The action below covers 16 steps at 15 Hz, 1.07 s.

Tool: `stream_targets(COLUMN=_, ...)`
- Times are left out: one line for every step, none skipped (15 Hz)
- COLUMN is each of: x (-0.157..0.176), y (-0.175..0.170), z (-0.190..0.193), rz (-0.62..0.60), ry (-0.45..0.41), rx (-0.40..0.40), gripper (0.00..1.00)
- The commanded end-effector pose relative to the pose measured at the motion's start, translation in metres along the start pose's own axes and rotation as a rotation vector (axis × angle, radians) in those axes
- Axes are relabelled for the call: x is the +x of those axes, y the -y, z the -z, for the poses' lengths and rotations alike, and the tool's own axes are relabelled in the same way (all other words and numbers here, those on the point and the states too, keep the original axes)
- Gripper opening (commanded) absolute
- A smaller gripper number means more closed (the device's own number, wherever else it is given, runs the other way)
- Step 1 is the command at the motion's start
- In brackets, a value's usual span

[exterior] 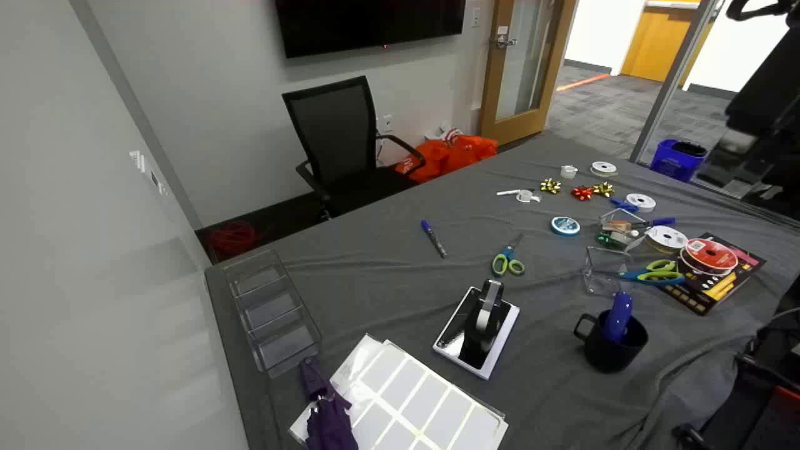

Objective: Put the blue marker in the container in the middle.

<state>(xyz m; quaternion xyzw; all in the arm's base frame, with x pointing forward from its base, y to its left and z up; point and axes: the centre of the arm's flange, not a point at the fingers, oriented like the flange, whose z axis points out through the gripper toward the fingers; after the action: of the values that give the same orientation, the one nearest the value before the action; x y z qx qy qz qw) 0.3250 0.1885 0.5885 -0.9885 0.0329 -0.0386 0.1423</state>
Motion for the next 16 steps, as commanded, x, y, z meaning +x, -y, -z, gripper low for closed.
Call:
stream_targets(x=0.000, y=0.000, z=0.000, rz=0.000, ry=0.000, rx=0.000, gripper=1.00)
stream_targets(x=0.000, y=0.000, z=0.000, rz=0.000, ry=0.000, rx=0.000, gripper=1.00)
stream_targets(x=0.000, y=0.000, z=0.000, rz=0.000, ry=0.000, rx=0.000, gripper=1.00)
stream_targets(x=0.008, y=0.005, z=-0.004, rz=-0.028, ry=-0.007, rx=-0.001, gripper=1.00)
stream_targets(x=0.015, y=0.009, z=-0.007, rz=-0.049, ry=-0.008, rx=-0.013, gripper=1.00)
stream_targets(x=0.029, y=0.015, z=-0.011, rz=-0.088, ry=-0.019, rx=-0.023, gripper=1.00)
stream_targets(x=0.042, y=0.018, z=-0.017, rz=-0.126, ry=-0.036, rx=-0.041, gripper=1.00)
stream_targets(x=0.059, y=0.019, z=-0.023, rz=-0.159, ry=-0.061, rx=-0.059, gripper=1.00)
stream_targets(x=0.074, y=0.020, z=-0.029, rz=-0.191, ry=-0.087, rx=-0.068, gripper=1.00)
stream_targets(x=0.092, y=0.021, z=-0.037, rz=-0.215, ry=-0.116, rx=-0.082, gripper=1.00)
stream_targets(x=0.110, y=0.021, z=-0.045, rz=-0.239, ry=-0.145, rx=-0.097, gripper=1.00)
stream_targets(x=0.128, y=0.021, z=-0.054, rz=-0.258, ry=-0.169, rx=-0.107, gripper=1.00)
stream_targets(x=0.145, y=0.020, z=-0.063, rz=-0.271, ry=-0.181, rx=-0.124, gripper=1.00)
stream_targets(x=0.163, y=0.019, z=-0.075, rz=-0.277, ry=-0.185, rx=-0.139, gripper=1.00)
stream_targets(x=0.179, y=0.017, z=-0.086, rz=-0.279, ry=-0.178, rx=-0.154, gripper=1.00)
stream_targets(x=0.195, y=0.015, z=-0.098, rz=-0.278, ry=-0.151, rx=-0.170, gripper=1.00)
